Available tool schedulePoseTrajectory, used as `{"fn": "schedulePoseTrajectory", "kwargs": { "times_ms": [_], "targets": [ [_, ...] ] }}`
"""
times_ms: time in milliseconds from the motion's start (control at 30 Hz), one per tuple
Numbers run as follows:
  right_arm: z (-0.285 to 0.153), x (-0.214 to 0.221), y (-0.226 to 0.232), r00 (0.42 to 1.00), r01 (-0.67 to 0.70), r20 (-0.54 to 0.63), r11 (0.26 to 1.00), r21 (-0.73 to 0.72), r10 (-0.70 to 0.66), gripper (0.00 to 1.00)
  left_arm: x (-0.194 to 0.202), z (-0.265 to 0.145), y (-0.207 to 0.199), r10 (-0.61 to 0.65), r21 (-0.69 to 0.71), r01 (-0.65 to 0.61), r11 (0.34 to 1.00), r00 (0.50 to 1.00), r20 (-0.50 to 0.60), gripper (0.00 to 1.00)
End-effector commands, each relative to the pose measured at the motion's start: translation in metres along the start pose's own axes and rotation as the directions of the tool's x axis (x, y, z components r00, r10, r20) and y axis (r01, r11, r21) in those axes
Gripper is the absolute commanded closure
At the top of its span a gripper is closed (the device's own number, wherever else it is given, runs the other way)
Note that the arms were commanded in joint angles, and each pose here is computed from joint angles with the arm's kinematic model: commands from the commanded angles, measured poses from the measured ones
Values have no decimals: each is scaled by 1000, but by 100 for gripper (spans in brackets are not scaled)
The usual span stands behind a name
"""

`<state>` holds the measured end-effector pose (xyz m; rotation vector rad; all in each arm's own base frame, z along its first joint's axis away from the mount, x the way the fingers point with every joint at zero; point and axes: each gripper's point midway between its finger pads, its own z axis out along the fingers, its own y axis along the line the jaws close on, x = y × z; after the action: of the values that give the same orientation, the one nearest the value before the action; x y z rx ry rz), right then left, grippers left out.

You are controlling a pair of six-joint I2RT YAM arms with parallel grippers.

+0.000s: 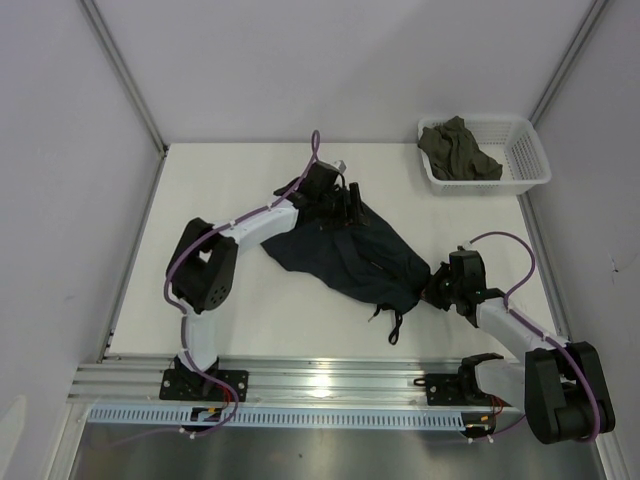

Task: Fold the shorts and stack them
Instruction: Fold the shorts

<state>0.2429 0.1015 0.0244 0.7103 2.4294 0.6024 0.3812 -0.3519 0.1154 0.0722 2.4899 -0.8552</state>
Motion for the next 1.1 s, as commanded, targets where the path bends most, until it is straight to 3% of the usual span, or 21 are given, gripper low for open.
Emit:
{"fn": "schedulePoseTrajectory", "kwargs": {
  "times_ms": [0,233,600,1067],
  "targets": [
    [0,-3,-9,1000,26,12,998,55,-27,100,-11,7,-36,-41,94,39,995,999,21,24],
    [1,-3,-9,1000,28,11,998,56,-29,100,6,32,-29,-131,50,131,990,991,-21,30],
    [1,-3,-9,1000,29,9,998,54,-30,100,17,34,7,-233,-135,234,963,972,29,24],
    [0,-2,-10,1000,30,8,998,50,-30,100,19,62,15,-293,-184,294,938,955,32,31]
  ]
}}
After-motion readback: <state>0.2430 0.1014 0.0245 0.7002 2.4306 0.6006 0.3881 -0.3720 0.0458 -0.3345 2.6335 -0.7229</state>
